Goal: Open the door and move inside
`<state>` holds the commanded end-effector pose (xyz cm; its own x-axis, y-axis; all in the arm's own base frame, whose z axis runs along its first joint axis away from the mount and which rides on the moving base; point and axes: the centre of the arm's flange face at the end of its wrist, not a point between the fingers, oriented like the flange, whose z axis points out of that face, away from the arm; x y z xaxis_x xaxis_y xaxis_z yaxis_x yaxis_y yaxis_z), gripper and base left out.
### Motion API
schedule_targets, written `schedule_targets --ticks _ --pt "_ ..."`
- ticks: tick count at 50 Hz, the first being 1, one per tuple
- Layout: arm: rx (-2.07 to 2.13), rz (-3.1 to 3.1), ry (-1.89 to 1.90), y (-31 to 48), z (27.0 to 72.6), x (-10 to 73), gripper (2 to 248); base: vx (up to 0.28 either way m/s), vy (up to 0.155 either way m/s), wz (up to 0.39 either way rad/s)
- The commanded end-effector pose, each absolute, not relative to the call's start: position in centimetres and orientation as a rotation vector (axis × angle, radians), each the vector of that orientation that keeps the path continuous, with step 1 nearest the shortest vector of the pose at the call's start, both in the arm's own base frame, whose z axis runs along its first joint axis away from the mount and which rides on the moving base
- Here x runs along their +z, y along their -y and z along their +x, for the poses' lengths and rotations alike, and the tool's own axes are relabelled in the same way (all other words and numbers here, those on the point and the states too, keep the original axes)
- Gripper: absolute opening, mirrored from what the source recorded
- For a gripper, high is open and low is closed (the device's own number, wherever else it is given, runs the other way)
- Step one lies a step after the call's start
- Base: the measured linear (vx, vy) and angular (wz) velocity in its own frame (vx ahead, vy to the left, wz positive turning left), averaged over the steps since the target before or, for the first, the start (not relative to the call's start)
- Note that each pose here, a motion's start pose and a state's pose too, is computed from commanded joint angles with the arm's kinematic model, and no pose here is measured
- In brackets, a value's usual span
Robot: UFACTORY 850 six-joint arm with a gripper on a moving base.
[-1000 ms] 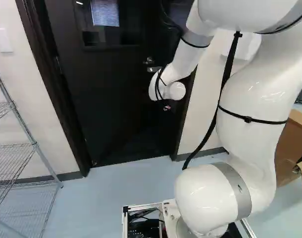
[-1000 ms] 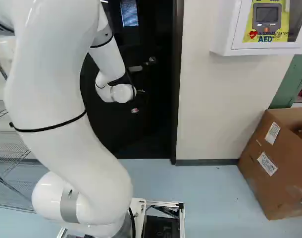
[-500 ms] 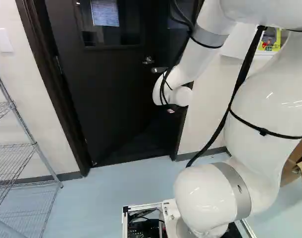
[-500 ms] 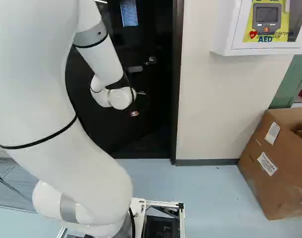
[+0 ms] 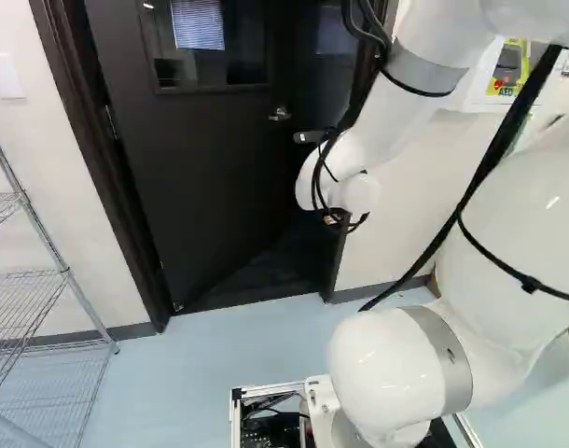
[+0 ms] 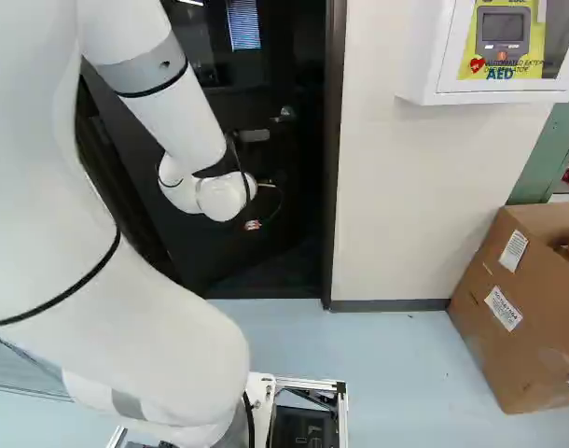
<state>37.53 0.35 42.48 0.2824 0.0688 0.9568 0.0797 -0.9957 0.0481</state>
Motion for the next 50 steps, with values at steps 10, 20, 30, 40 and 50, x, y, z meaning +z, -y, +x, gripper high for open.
schedule_targets --ticks 10,20,30,40,50 --pt "-1.874 -2.51 0.14 -0.2 36.86 42.43 247 0.0 0.0 0.0" --pt "-1.874 -2.51 0.14 -0.19 36.8 42.43 247 0.0 0.0 0.0" --pt "-1.874 -2.51 0.14 -0.19 36.8 42.43 247 0.0 0.0 0.0" --pt "-1.874 -2.51 0.14 -0.19 36.8 42.43 247 0.0 0.0 0.0" --pt "-1.874 -2.51 0.14 -0.19 36.8 42.43 247 0.0 0.0 0.0"
